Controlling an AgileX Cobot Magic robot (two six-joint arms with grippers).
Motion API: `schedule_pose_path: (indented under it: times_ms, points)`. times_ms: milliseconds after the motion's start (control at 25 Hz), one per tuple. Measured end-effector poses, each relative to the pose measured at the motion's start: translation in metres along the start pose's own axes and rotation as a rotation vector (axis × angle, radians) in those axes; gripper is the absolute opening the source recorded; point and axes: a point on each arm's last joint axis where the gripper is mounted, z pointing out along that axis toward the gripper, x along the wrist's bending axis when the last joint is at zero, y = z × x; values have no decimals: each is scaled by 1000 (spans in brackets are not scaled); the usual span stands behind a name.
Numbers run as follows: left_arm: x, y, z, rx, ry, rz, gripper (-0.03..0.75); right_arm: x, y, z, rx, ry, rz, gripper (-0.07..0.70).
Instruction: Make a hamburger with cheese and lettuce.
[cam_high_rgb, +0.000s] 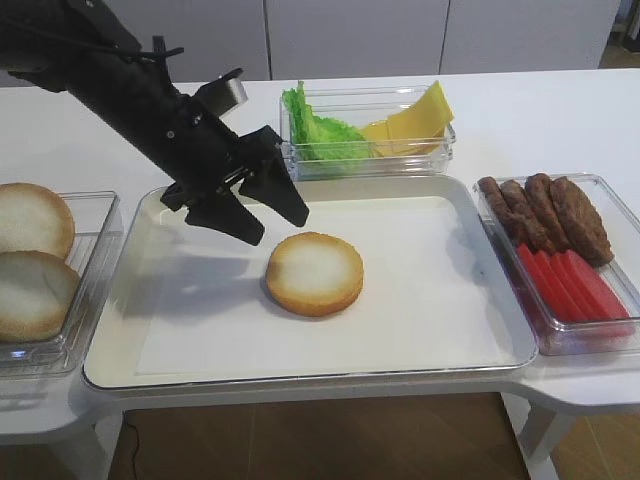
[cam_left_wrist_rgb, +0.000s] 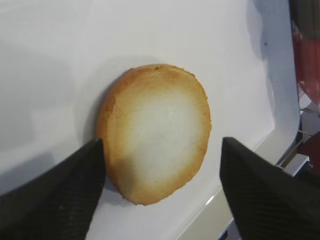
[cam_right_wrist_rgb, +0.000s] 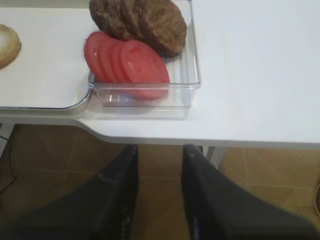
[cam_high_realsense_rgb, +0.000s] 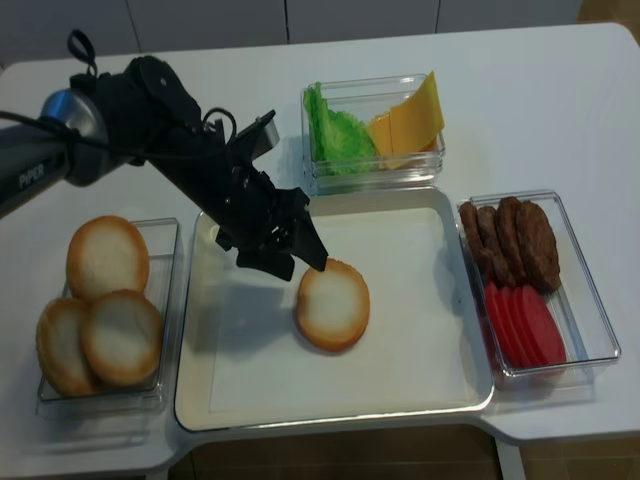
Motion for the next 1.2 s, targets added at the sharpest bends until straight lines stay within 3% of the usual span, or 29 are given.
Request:
schedule_pose_path:
  times_ms: [200,320,440,560,720,800,1040,1200]
  points:
    - [-11,9,-13,-18,-7,51,537,0,0,0,0,0,2,213]
    - [-22,13,-31,-53,44,117,535,0,0,0,0,0,2,208]
    - [-29,12,-55,-79,172,157,526,0,0,0,0,0,2,205]
    - [-32,3,-81,-94,340,162,524,0,0,0,0,0,2,201]
    - [-30,-9,-110,-112,555,152,524,0,0,0,0,0,2,199]
    - [-27,-12,-123,-132,617,141,523,0,0,0,0,0,2,198]
    - [-2,-31,-160,-198,679,-4,513,0,0,0,0,0,2,198]
    - [13,-57,-179,-211,741,-74,512,0,0,0,-1,0,2,198]
